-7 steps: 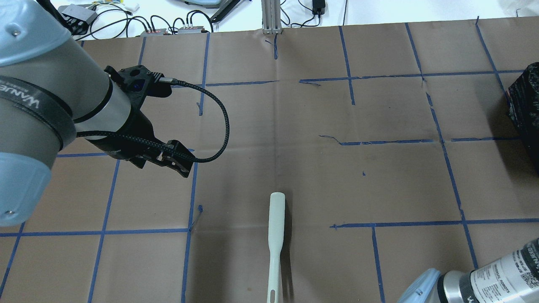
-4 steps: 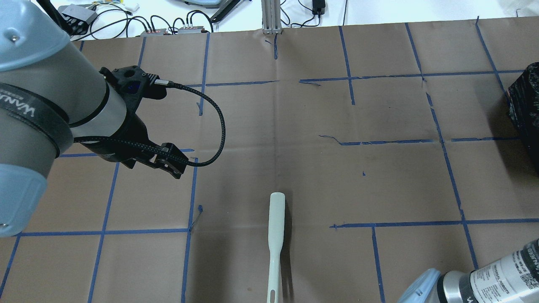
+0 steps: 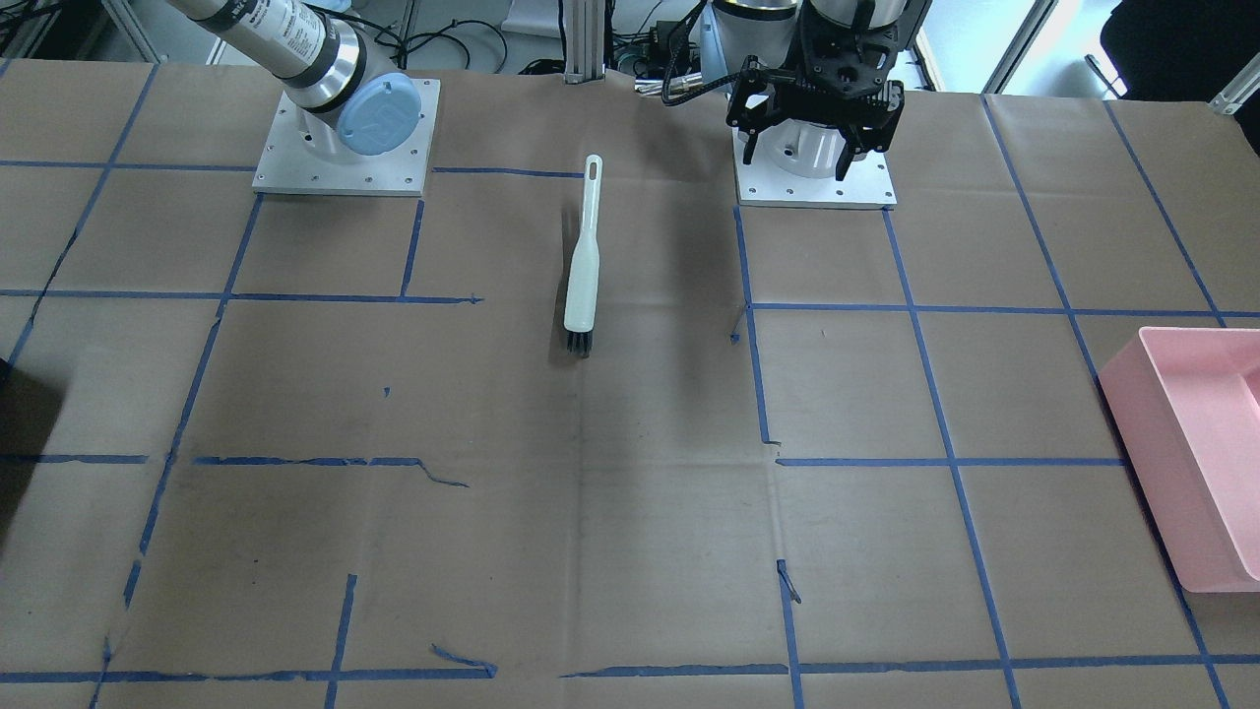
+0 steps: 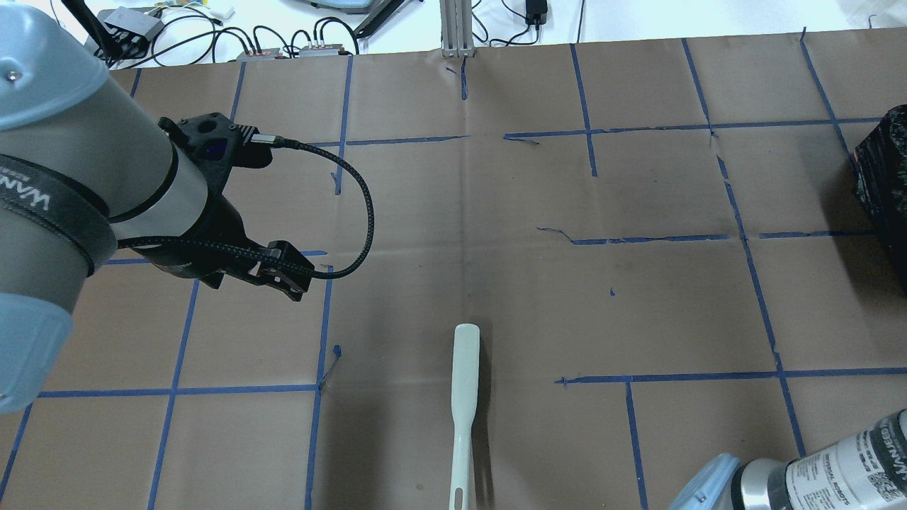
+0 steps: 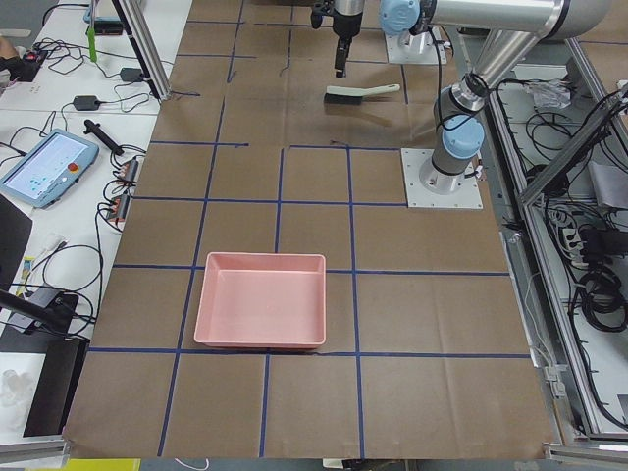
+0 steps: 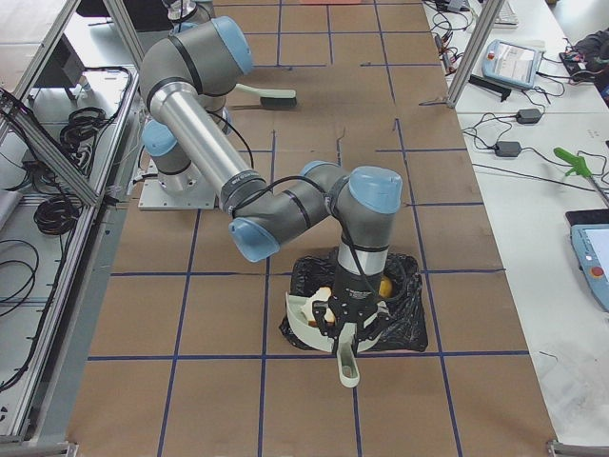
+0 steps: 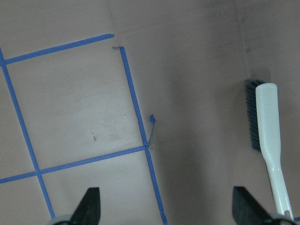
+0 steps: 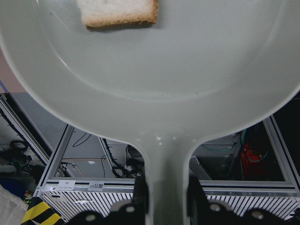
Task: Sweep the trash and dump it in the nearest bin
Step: 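Tip the dustpan over the black bin with the right gripper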
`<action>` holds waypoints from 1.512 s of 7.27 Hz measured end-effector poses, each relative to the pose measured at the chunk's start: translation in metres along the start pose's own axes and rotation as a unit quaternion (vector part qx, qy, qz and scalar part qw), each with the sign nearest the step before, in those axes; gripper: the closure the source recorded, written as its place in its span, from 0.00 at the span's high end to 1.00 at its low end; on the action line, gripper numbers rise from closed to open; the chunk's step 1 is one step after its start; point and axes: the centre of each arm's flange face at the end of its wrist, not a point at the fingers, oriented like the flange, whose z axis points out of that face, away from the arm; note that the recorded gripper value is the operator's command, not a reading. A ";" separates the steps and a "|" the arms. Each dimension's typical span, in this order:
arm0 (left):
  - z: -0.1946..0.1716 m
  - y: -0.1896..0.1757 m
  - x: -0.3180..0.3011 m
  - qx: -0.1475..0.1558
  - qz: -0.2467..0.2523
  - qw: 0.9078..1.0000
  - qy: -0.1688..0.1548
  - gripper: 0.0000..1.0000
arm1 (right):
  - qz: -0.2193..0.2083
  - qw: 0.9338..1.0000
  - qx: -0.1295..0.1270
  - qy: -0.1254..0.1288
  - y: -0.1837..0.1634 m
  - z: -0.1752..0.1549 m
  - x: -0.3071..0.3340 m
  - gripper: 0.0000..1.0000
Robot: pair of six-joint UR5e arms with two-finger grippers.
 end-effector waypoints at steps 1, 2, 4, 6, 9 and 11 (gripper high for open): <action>-0.001 0.001 0.000 0.001 -0.021 1.000 0.000 1.00 | 0.004 1.000 -0.016 0.007 -0.005 0.002 0.000 0.00; -0.001 0.002 0.000 0.000 -0.031 1.000 0.000 1.00 | 0.012 0.999 -0.032 0.013 -0.006 0.001 0.000 0.00; 0.001 0.002 0.001 -0.003 -0.043 0.999 0.008 1.00 | 0.026 0.998 -0.061 0.024 -0.003 -0.003 -0.001 0.00; 0.005 0.003 0.002 -0.007 -0.046 0.999 0.022 1.00 | 0.028 0.997 -0.075 0.021 -0.005 -0.009 0.001 0.00; 0.013 -0.005 0.000 -0.013 -0.047 0.999 0.021 1.00 | 0.016 0.996 -0.084 0.019 -0.018 -0.021 0.013 0.00; 0.013 -0.021 -0.003 -0.017 -0.048 0.998 0.020 1.00 | 0.015 0.996 -0.087 0.019 -0.018 -0.024 0.013 0.00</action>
